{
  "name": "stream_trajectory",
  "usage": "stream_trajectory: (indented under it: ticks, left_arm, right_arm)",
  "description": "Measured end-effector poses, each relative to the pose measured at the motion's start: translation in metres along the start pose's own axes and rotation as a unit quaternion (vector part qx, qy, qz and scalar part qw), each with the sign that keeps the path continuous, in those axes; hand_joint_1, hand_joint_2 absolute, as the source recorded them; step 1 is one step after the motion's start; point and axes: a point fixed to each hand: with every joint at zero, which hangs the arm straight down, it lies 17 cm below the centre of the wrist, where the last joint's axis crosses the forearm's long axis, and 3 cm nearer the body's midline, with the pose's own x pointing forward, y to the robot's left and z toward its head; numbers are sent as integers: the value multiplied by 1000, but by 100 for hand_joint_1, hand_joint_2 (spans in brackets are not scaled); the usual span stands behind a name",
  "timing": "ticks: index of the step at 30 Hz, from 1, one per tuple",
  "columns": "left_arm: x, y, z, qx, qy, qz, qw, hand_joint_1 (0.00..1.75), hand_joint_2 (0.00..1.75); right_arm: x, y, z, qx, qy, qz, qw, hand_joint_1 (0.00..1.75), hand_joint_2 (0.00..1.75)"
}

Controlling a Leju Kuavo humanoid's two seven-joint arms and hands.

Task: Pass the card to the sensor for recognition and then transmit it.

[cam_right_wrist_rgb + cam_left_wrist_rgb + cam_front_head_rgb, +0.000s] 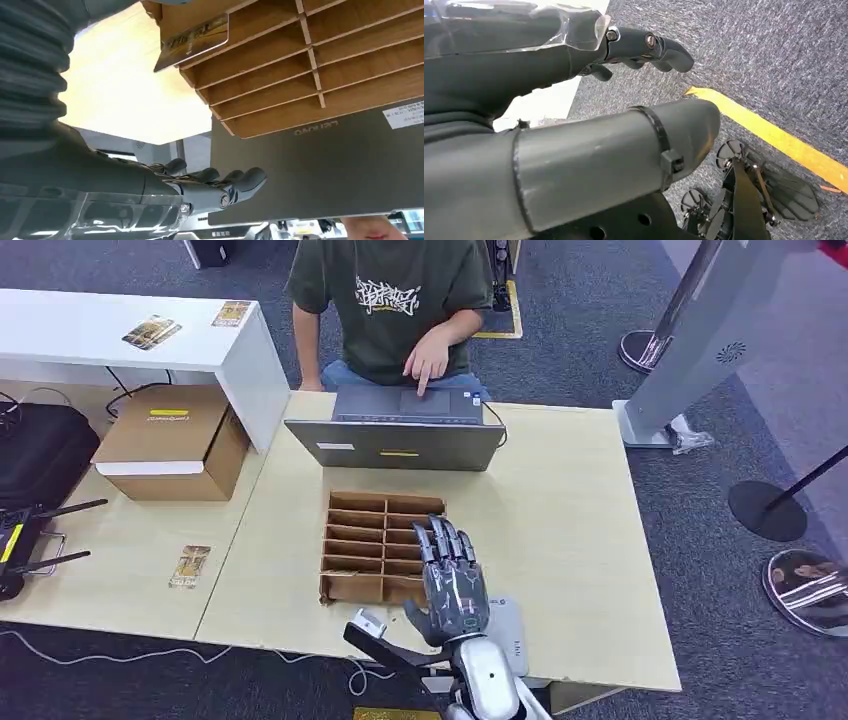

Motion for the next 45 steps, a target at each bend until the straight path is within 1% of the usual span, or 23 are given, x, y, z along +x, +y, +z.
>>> stream_trajectory:
  ticks: [5, 13, 17, 20, 24, 28, 32, 45]
  left_arm:
    - [0, 0, 0, 0, -1, 0, 1000, 0, 0]
    - [0, 0, 0, 0, -1, 0, 1000, 0, 0]
    - [0, 0, 0, 0, -1, 0, 1000, 0, 0]
    - [0, 0, 0, 0, -1, 1, 1000, 0, 0]
    - [0, 0, 0, 0, -2, 0, 1000, 0, 0]
    - [1, 0, 0, 0, -3, 0, 1000, 0, 0]
    - [0, 0, 0, 0, -2, 0, 1000, 0, 0]
    - [-1, 1, -1, -2, 2, -5, 1000, 0, 0]
  right_arm:
    - [-6, 12, 2, 26, 11, 21, 999, 0, 175]
    - [-8, 18, 3, 36, 15, 27, 999, 0, 175]
    - [-11, 24, 4, 50, 21, 46, 997, 0, 175]
    - [-17, 27, 6, 60, 33, 72, 995, 0, 175]
    - [-23, 28, 7, 68, 50, 80, 993, 0, 175]
    - [-21, 28, 7, 70, 47, 83, 993, 0, 175]
    - [-22, 35, 9, 90, 50, 94, 990, 0, 175]
    - [-20, 34, 8, 87, 44, 104, 990, 0, 175]
